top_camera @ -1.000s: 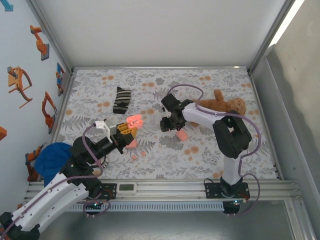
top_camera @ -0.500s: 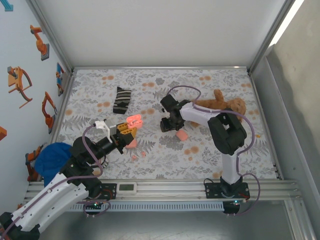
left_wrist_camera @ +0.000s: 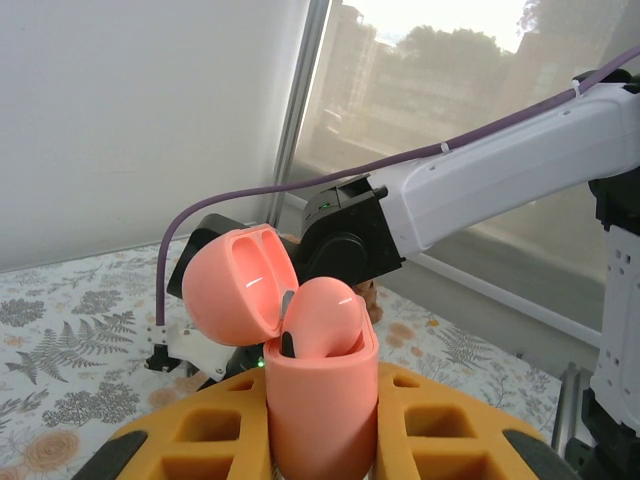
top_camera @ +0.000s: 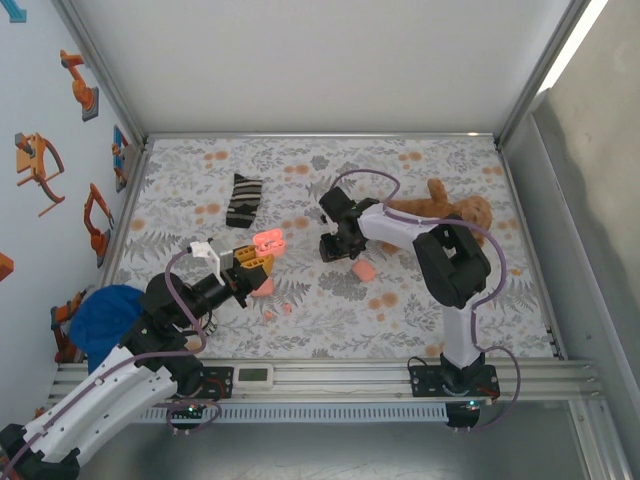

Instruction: Insert the wireless bluetooth earbuds into the charging case

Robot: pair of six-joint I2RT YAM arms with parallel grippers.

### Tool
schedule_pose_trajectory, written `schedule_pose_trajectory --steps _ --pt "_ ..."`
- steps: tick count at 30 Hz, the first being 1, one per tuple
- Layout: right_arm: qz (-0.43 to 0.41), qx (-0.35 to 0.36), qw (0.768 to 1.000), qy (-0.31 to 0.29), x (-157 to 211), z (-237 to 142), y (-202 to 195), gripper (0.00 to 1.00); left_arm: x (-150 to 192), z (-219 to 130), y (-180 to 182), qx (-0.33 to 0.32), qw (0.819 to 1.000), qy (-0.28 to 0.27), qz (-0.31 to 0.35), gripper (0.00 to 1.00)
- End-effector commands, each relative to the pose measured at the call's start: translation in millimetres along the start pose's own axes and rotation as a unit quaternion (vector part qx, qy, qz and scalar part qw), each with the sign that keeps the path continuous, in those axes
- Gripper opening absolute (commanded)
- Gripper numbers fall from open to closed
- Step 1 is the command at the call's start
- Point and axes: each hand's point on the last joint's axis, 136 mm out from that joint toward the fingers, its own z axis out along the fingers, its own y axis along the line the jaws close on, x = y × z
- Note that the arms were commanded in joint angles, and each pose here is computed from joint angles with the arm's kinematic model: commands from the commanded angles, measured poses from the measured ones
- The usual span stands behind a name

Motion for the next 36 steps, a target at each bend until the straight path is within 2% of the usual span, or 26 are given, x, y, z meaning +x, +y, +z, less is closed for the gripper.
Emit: schedule_pose_trajectory --steps 1,9,12,26,36 --pt "-0.004 -0.001 1.0 0.004 -3.0 4.3 -1.0 0.42 -1.6 -2.2 -1.6 0.002 1.0 -0.007 0.009 0.0" --pt "-0.004 -0.001 1.0 0.014 1.1 11.3 -2.3 0.36 -0.8 -4.9 -1.2 0.0 1.0 -0.008 0.007 0.0" --pt "-0.007 -0.003 1.0 0.017 2.4 12.6 -1.6 0.3 -0.7 -5.7 -0.6 -0.002 1.0 -0.008 0.007 0.0" --pt "-0.015 0.002 1.0 0.027 7.6 18.4 -4.6 0.23 -0.1 -5.7 -0.1 -0.003 1.0 -0.009 0.007 0.0" --pt "-0.024 0.001 1.0 0.014 3.5 6.4 -2.3 0.18 -0.6 -5.7 0.2 -0.004 1.0 -0.009 0.007 0.0"
